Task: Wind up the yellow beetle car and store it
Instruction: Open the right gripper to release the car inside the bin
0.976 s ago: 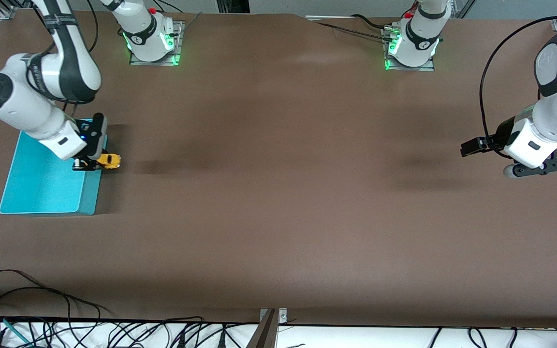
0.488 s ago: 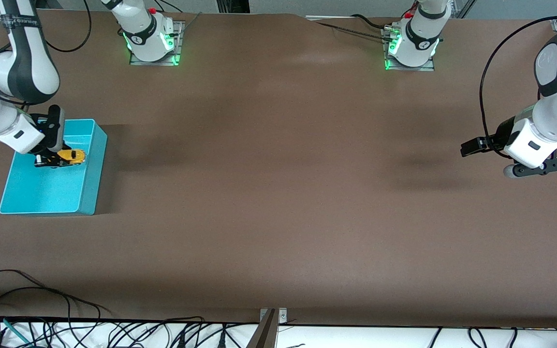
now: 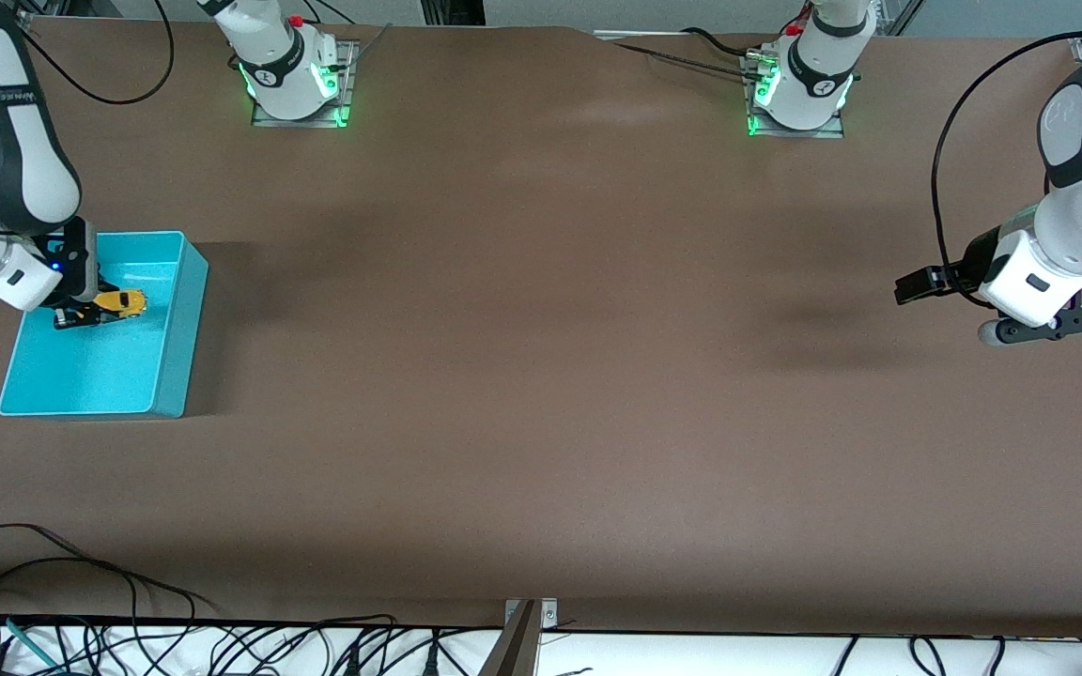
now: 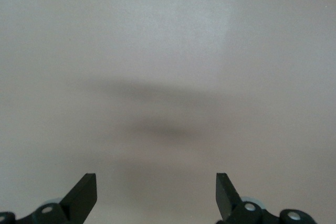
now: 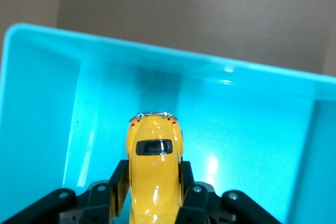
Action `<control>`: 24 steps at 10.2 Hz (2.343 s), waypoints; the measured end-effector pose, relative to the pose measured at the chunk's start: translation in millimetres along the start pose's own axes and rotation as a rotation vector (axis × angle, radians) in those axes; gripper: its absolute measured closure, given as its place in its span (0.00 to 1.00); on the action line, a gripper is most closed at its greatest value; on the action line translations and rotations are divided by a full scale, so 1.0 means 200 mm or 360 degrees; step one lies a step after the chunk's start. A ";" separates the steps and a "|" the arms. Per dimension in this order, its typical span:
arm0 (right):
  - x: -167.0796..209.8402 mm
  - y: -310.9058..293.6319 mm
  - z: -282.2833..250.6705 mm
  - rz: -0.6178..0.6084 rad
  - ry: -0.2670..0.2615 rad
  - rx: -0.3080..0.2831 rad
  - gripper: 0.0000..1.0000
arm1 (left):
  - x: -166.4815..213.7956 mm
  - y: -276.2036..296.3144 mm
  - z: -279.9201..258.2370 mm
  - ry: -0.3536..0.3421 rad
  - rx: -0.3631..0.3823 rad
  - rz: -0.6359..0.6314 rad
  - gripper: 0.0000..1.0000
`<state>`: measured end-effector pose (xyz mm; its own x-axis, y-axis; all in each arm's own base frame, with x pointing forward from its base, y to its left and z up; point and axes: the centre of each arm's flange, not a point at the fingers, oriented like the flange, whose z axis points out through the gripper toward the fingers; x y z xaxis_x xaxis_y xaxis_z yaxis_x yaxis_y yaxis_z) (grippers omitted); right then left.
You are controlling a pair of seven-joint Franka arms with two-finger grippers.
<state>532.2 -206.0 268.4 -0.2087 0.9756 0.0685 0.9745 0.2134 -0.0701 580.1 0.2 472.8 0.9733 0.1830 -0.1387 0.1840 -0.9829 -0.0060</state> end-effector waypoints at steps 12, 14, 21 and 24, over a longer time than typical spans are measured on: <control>-0.10 0.15 -0.01 0.0240 0.0088 0.0009 0.00 | 0.00 0.00 0.00 -0.0003 -0.0001 0.0000 0.00; -0.02 0.20 -0.16 0.0404 0.0046 -0.0045 0.00 | 0.00 0.00 0.00 -0.0003 -0.0001 0.0000 0.00; 0.76 0.25 -0.86 0.1496 -0.0024 -0.0093 0.00 | 0.00 0.00 0.00 -0.0003 -0.0001 0.0003 0.00; 1.13 0.19 -1.11 0.1974 0.0012 -0.0169 0.00 | 0.00 0.00 0.00 -0.0003 -0.0001 0.0003 0.00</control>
<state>541.0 11.4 501.5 0.8569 0.5151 0.0194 0.5154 -0.8569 -0.0111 580.3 0.2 471.8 0.9734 0.1808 -0.1406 0.1819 -0.9833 -0.0053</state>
